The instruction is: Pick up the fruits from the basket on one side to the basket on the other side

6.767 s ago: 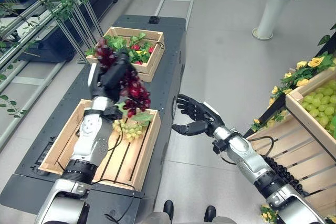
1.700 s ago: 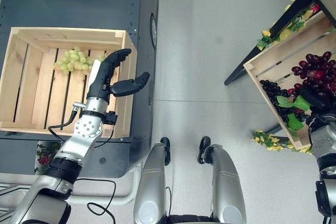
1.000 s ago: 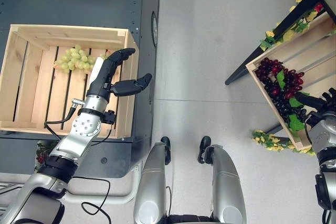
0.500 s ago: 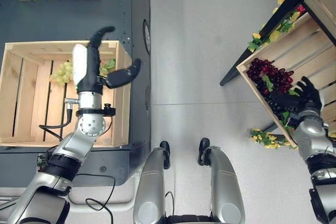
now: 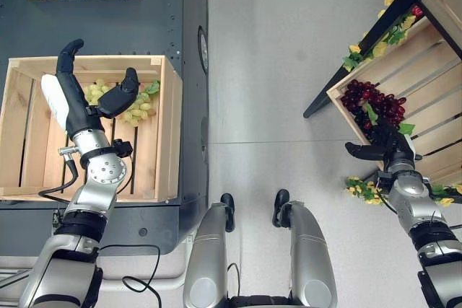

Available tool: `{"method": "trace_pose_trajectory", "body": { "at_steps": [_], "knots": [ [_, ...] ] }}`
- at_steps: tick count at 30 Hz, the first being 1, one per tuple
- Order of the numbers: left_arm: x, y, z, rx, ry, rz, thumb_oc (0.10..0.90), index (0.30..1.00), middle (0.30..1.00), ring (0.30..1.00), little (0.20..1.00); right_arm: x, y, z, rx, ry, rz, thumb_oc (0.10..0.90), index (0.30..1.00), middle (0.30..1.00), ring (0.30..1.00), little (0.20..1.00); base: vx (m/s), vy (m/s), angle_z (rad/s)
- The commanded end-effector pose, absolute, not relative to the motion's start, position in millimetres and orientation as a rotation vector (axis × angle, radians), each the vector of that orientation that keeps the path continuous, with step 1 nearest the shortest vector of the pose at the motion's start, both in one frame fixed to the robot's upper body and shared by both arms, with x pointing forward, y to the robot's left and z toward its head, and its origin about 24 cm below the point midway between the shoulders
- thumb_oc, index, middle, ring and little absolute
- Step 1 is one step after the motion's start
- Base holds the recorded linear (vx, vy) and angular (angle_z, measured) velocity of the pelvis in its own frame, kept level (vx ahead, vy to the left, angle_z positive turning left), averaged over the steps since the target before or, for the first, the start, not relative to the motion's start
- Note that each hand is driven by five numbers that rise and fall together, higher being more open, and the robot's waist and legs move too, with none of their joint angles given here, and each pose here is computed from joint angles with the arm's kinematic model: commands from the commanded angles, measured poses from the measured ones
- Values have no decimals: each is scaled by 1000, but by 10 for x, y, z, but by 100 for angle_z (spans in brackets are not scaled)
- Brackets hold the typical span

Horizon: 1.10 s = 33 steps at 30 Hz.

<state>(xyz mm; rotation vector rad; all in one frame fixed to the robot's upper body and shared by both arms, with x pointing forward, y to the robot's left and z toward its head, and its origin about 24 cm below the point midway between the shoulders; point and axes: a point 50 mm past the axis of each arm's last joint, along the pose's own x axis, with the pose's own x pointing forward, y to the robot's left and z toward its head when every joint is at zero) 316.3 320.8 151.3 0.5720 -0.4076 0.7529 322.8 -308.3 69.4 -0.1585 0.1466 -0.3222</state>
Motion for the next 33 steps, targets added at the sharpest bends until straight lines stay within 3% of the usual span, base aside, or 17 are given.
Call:
{"method": "trace_pose_trajectory", "body": {
  "at_steps": [1, 11, 29, 33],
  "knots": [
    [3217, 3262, 1953, 666, -557, 797, 800, 900, 900, 900, 900, 3339, -3149, 1192, -222, -73, -282, 800, 900, 900, 900, 900, 17, 34, 0],
    [3160, 3640, 1762, 924, -309, 847, 800, 900, 900, 900, 900, 3386, -3018, 1304, -241, -127, -139, 800, 900, 900, 900, 900, 1, 45, 1],
    [3164, 3818, 1882, 1854, -183, 566, 800, 900, 900, 900, 900, 3406, -3163, 1600, -327, -155, -58, 800, 900, 900, 900, 900, -5, 16, 3],
    [3125, 3910, 1893, 1905, -111, 598, 800, 900, 900, 900, 900, 3417, -3213, 1664, -339, -163, -51, 800, 900, 900, 900, 900, -11, 48, 2]
  ]
}}
